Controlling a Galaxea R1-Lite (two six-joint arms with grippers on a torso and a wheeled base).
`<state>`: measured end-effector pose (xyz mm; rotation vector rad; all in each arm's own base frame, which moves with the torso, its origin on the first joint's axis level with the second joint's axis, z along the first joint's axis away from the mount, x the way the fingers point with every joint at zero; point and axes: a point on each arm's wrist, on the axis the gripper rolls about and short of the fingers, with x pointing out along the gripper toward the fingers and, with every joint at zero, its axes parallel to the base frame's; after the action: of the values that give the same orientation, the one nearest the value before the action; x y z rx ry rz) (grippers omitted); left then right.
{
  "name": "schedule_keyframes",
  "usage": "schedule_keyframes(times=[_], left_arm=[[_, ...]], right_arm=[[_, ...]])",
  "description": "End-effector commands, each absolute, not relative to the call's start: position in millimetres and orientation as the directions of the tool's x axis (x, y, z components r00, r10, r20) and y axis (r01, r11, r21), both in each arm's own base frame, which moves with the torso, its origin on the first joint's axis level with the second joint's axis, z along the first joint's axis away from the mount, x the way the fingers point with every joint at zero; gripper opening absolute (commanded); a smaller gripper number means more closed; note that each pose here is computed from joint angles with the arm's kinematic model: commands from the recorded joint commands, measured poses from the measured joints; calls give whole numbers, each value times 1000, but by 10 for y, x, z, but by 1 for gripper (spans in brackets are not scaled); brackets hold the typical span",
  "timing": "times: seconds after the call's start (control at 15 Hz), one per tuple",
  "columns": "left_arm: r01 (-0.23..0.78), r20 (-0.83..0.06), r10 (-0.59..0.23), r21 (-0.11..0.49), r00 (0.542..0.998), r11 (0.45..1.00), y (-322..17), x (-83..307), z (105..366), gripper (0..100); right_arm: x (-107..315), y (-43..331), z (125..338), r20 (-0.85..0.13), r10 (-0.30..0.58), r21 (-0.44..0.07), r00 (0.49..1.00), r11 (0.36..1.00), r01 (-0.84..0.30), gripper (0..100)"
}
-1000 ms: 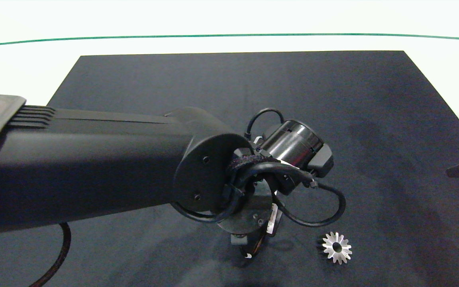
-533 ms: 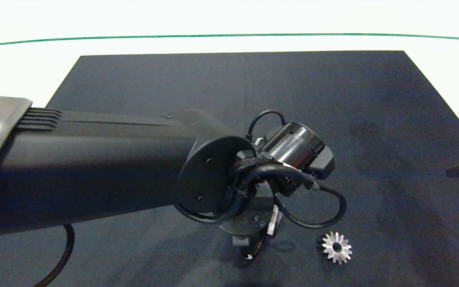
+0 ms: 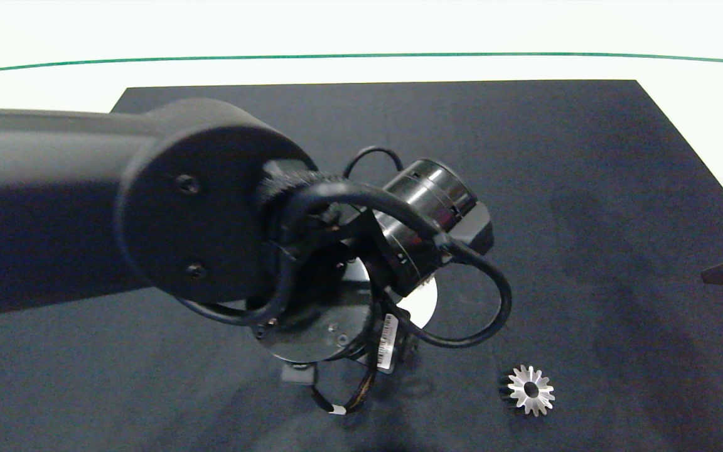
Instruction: Remove an incorrectly installed larger gear and replace it with the correct smaller gear
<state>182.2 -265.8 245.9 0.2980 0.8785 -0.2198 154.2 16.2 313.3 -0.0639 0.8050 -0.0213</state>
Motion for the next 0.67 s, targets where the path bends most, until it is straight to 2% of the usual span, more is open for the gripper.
schedule_keyframes(times=[0.07,0.2,0.27,0.4,0.53,0.67], left_arm=[[165,-766,-16,118,643,979,-1898,1675,2969,100],[35,-716,6,42,698,998,-1474,1679,3255,100],[-5,-703,23,28,710,1000,-1332,1649,3334,100],[-58,-729,66,35,682,998,-1169,1547,3409,100],[-126,-769,103,29,631,992,-1089,1423,3441,100],[-132,-781,108,33,615,991,-1079,1363,3451,100]], right_arm=[[1523,161,3118,-725,-45,-73,687,997,-12,100],[1533,162,3114,-727,-47,-81,685,997,-17,100],[1533,161,3114,-727,-49,-82,685,997,-16,100],[1524,160,3115,-726,-50,-84,686,996,-16,100],[1510,160,3115,-725,-50,-85,687,996,-17,100],[1515,160,3109,-727,-52,-86,685,996,-16,100]])
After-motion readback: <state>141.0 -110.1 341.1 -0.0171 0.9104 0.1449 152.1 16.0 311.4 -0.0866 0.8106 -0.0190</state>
